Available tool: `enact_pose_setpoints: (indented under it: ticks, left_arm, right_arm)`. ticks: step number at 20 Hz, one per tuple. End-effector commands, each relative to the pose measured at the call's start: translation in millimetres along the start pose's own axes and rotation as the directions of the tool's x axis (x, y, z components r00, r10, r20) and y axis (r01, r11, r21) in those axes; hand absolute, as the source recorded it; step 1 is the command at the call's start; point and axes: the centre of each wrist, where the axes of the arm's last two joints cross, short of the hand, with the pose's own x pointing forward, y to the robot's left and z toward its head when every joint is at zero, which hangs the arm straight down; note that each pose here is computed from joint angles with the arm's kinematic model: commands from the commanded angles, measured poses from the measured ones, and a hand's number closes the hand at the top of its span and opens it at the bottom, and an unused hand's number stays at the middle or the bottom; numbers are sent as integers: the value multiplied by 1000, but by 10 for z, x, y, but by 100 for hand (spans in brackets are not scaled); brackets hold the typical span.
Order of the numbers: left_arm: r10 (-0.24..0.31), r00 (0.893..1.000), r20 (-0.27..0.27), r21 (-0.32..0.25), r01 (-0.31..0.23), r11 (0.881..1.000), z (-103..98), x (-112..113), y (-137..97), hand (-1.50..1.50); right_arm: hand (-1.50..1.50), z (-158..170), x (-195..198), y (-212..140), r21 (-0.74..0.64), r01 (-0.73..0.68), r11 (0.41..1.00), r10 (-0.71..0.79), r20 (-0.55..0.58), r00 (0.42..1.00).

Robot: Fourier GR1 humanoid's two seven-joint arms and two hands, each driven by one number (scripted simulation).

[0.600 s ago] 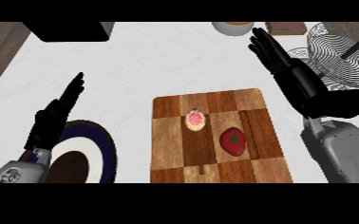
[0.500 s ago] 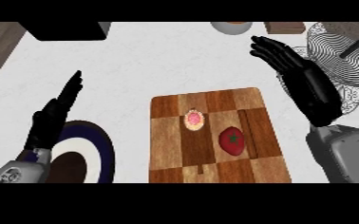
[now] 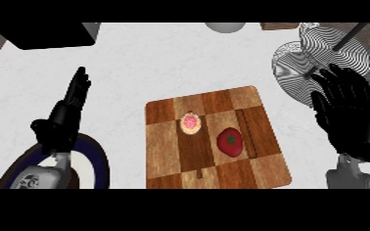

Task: Pick the tomato from the cutting board and place it in the tiered basket

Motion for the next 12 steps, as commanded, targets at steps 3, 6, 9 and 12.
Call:
enact_pose_setpoints:
  ticks: [3,6,9,12]
  left_arm:
    - [45,999,17,-23,-44,999,17,3,-312,0]
    - [54,999,9,-21,-54,998,137,0,-372,0]
    - [27,999,27,-2,-27,1000,-1,107,-320,0]
    - [32,999,27,-5,-32,999,27,96,-374,0]
  right_arm:
    - [-150,898,104,-210,96,146,985,-153,60,986]
    - [-150,1251,430,-375,164,1,986,-8,44,999]
    - [-150,1188,776,-621,232,-305,924,312,8,950]
    - [-150,1159,1128,-548,327,-552,767,582,10,813]
